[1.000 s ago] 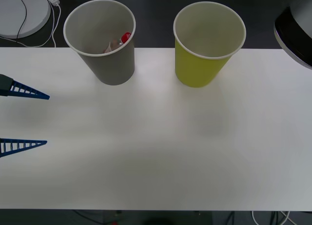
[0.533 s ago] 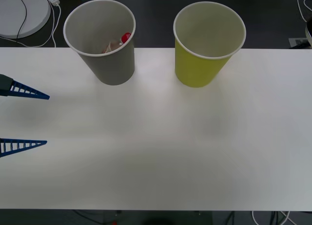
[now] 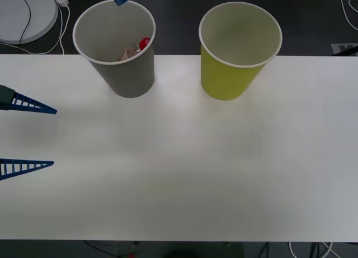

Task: Put the can into the green bin and the plastic bottle into the gray bin

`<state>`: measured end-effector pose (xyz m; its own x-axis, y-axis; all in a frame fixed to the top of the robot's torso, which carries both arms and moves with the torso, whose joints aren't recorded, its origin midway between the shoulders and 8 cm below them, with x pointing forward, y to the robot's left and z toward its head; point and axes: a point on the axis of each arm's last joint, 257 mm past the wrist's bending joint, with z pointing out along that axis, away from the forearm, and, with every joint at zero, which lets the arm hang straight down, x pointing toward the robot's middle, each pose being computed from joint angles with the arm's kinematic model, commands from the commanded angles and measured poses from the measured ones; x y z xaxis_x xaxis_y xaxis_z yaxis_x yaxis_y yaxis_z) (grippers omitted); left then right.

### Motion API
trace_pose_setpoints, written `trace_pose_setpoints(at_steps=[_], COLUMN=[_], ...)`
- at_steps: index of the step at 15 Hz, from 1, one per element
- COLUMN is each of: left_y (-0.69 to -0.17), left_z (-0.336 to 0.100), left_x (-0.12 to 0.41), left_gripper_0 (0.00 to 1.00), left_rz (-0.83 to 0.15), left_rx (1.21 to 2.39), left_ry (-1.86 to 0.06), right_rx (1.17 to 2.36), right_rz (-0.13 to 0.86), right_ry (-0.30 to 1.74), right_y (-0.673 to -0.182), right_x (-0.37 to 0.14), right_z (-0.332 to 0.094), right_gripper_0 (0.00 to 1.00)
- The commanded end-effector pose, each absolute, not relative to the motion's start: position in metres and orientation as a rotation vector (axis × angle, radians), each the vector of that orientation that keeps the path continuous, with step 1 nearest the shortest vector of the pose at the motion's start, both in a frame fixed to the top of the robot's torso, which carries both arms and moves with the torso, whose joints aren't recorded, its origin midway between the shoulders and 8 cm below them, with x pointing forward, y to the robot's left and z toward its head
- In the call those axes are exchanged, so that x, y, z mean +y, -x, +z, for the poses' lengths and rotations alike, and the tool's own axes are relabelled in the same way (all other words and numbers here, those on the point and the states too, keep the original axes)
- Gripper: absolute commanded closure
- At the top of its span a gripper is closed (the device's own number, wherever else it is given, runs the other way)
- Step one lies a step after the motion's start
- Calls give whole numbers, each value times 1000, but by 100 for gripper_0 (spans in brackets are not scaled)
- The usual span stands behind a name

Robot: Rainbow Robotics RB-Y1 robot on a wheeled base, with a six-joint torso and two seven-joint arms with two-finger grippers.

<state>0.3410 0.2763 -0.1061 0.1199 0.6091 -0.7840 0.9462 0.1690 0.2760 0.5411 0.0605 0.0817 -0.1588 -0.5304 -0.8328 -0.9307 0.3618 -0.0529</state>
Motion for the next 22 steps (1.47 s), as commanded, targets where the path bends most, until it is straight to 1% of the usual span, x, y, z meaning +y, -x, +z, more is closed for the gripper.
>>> trace_pose_setpoints(at_steps=[1,7,12,15,21,22], left_y=[-341,-341,-341,-341,-341,-341], left_z=[-106,-106,-106,-106,-106,-106], left_x=[276,276,276,276,276,276], left_gripper_0=[0,0,0,0,0,0], left_rz=[-492,-492,-492,-492,-492,-492], left_rx=[1582,1582,1582,1582,1582,1582], left_ry=[-1533,-1533,-1533,-1533,-1533,-1533], right_rx=[1796,1735,1635,1568,1462,1458], right_rz=[639,659,688,670,643,643], right_ry=[1292,1342,1424,1463,1501,1501], right_y=[-533,-503,-472,-453,-412,-404], right_x=[41,-7,-47,-70,-110,-116], right_z=[79,66,47,37,14,9], right_gripper_0=[0,0,0,0,0,0])
